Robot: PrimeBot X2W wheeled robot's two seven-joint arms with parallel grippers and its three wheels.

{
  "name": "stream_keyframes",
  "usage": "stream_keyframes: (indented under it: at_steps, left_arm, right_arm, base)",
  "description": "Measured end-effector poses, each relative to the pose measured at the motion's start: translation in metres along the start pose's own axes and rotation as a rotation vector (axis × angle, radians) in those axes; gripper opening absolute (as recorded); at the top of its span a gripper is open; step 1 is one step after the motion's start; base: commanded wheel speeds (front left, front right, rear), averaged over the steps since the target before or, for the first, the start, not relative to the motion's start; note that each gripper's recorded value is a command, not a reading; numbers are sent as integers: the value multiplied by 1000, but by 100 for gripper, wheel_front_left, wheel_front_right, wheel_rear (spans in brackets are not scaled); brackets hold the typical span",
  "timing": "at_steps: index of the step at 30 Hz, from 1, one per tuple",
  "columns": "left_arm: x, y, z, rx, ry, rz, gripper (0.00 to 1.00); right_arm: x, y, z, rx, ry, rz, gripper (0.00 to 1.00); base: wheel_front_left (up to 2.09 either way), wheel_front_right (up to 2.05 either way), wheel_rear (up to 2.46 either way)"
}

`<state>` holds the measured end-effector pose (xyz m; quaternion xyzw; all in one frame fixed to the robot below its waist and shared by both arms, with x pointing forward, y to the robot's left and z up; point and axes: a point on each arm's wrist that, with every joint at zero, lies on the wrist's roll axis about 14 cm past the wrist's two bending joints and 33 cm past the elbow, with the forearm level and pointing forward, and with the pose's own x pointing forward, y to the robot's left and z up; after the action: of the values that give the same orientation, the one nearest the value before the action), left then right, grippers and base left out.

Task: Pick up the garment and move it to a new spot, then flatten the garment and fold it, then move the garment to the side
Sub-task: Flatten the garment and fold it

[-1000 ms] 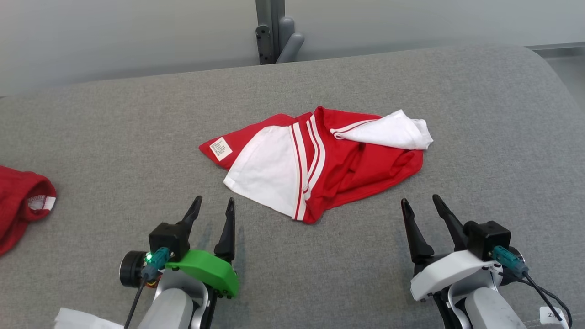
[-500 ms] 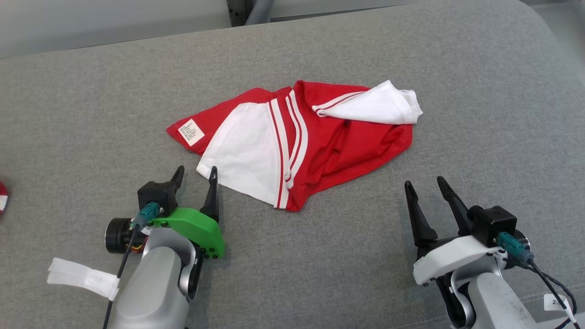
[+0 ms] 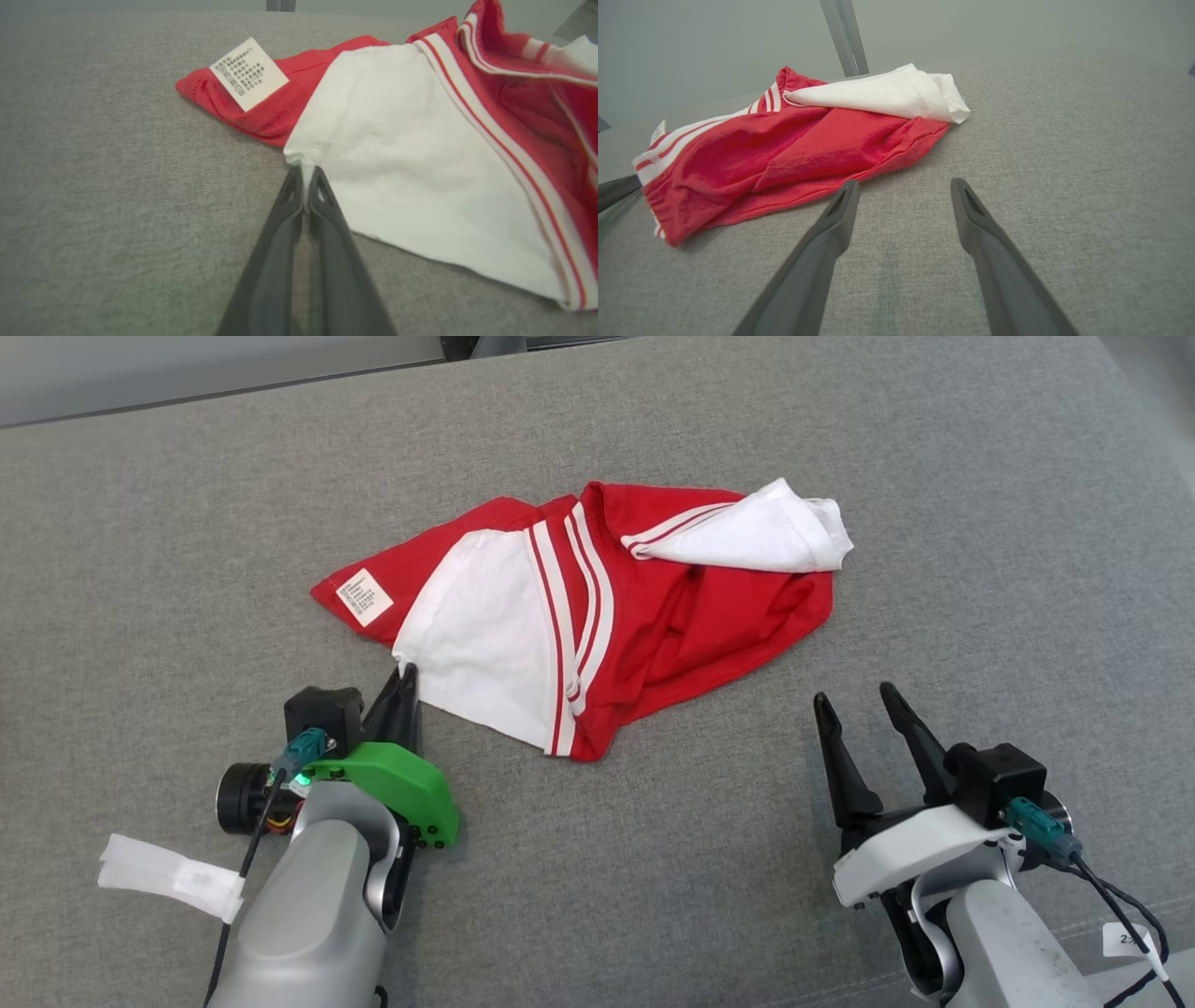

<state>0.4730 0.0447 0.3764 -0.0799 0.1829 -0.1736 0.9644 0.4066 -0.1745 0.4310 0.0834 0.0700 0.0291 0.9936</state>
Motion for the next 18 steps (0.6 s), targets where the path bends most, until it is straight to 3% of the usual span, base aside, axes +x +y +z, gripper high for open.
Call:
stream_keyframes:
  at_steps: [6, 18]
  left_arm:
    - [1, -19, 19, 3, -55, -67, 0]
    - [-41, -124, 182, 109, -526, -366, 0]
  right_arm:
    - [-2, 0, 2, 11, -5, -4, 100]
    - [-25, 11, 11, 42, -32, 16, 100]
  base:
    - [0, 0, 0]
    - [0, 0, 0]
